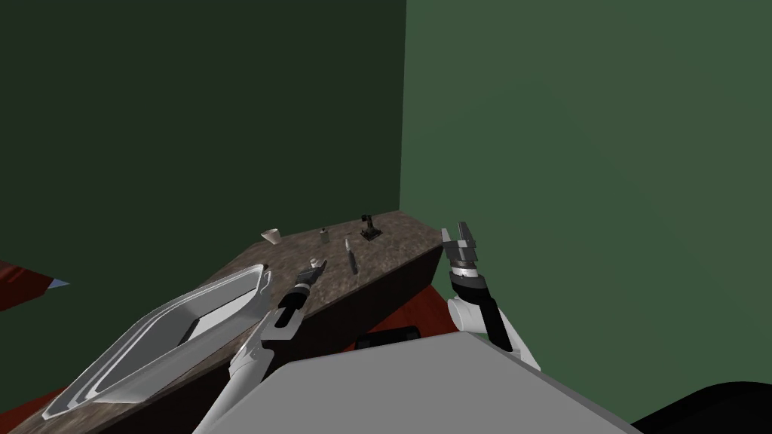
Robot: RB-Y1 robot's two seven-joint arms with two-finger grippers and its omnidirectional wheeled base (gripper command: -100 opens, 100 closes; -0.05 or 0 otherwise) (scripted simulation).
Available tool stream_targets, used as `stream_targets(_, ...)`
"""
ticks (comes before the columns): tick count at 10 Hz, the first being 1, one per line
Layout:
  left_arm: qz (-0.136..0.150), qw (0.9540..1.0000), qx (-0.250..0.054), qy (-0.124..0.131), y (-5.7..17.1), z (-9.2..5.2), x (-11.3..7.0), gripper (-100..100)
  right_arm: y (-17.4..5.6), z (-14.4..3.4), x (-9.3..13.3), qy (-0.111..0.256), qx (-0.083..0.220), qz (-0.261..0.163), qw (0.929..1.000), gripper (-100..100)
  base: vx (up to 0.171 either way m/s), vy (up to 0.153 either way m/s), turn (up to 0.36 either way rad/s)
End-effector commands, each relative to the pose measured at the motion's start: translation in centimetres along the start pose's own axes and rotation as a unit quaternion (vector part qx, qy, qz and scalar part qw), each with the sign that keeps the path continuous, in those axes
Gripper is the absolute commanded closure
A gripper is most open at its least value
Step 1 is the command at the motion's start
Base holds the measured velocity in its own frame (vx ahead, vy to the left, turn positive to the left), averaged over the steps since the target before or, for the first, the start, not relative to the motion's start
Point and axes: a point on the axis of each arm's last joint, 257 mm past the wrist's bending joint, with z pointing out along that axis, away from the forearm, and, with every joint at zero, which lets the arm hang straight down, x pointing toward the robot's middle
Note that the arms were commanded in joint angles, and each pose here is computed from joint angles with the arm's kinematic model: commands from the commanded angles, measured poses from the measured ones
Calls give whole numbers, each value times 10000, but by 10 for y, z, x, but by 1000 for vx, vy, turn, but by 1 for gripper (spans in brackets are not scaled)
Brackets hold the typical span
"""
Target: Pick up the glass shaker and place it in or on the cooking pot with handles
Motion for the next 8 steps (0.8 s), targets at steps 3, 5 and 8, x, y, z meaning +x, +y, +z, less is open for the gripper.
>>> stream_targets(3, 8, 10000, -1, 0, 0, 0, 0, 100, 0, 0, 0, 0, 0, 0, 10000, 0, 3, -1, 2)
stream_targets(5, 3, 10000, 4, -3, 0, 0, 0, 100, 0, 0, 0, 0, 0, 0, 10000, 0, 0, 0, 0)
stream_targets(8, 3, 10000, 3, -2, 0, 0, 0, 0, 0, 0, 0, 0, 0, 0, 10000, 0, 0, 0, 0)
